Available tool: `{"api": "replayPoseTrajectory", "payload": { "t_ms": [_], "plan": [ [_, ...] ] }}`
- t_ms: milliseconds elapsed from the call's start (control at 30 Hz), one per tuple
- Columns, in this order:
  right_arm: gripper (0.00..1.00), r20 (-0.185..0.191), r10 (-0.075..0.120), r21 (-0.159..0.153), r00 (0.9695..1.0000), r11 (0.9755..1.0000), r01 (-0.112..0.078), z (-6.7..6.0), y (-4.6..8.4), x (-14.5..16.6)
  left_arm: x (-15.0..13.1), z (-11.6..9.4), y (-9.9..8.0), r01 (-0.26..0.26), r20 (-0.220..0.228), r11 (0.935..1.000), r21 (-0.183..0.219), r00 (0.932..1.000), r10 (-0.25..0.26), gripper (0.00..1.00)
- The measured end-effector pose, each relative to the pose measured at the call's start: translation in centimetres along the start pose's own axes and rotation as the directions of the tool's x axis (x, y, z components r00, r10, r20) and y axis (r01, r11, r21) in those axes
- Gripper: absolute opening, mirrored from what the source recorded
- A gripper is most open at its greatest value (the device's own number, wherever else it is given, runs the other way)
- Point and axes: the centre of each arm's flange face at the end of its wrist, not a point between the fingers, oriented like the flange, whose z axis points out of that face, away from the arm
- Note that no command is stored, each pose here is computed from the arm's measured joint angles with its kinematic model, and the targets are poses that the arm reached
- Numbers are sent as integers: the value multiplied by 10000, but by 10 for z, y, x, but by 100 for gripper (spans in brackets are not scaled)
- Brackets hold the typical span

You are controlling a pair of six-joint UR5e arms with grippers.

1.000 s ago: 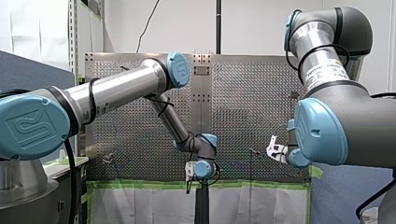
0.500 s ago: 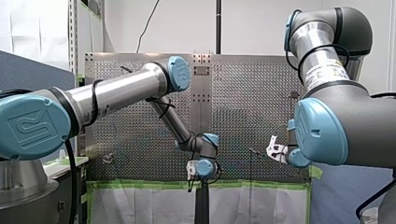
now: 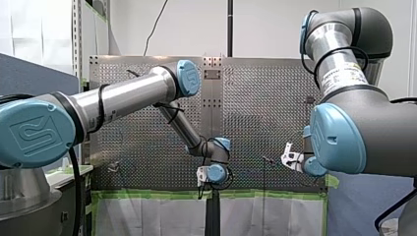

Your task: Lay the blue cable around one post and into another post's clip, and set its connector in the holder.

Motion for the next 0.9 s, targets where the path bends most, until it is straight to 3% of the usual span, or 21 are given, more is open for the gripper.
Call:
{"api": "replayPoseTrajectory", "payload": {
  "t_ms": [67, 133, 167, 200, 233, 267, 333, 367, 433, 467, 533, 900],
  "plan": [
    [47, 10, -4, 0, 10000, 10000, 4, 0, 0, 0, 0, 0, 0, -29, -29, 10000, -2, 10000, 29, 100],
    [47, 24, -5, -6, 10000, 10000, 5, 0, 0, 0, 0, -1, -1, -48, -36, 10000, 0, 10000, 48, 81],
    [47, 31, -6, -6, 10000, 10000, 6, 0, 0, 0, 0, -1, -1, -55, -35, 10000, 2, 10000, 55, 81],
    [47, 44, -5, -8, 10000, 10000, 5, 0, 0, 0, 0, -1, -1, -61, -34, 10000, 2, 10000, 61, 56],
    [47, 54, -8, -8, 10000, 10000, 8, -1, 0, -1, 0, -1, -1, -69, -32, 10000, 2, 10000, 69, 46],
    [47, 63, -12, -9, 10000, 10000, 12, -1, 0, -1, 0, -1, -2, -85, -25, 10000, 5, 10000, 85, 46],
    [47, 77, -22, -10, 10000, 10000, 22, -1, 0, -1, 0, -1, -2, -123, -6, 9999, 14, 9999, 123, 25],
    [47, 82, -25, -12, 10000, 10000, 25, -1, 0, -1, 0, -1, -2, -141, 12, 9999, 17, 9999, 141, 25],
    [47, 88, -29, -13, 10000, 10000, 29, -1, 0, -1, 0, -1, -2, -156, 36, 9999, 16, 9999, 156, 12],
    [47, 93, -31, -14, 10000, 10000, 31, -1, 0, -1, 0, -1, -2, -158, 51, 9999, 17, 9999, 158, 12],
    [47, 99, -38, -15, 9999, 10000, 38, -1, 0, -1, -1, 0, -2, -157, 73, 9999, 18, 9999, 157, 0],
    [47, 139, -57, -36, 9999, 10000, 57, -1, 0, -1, -1, 1, -1, -144, 107, 9999, 3, 9998, 144, 0]
  ]
}}
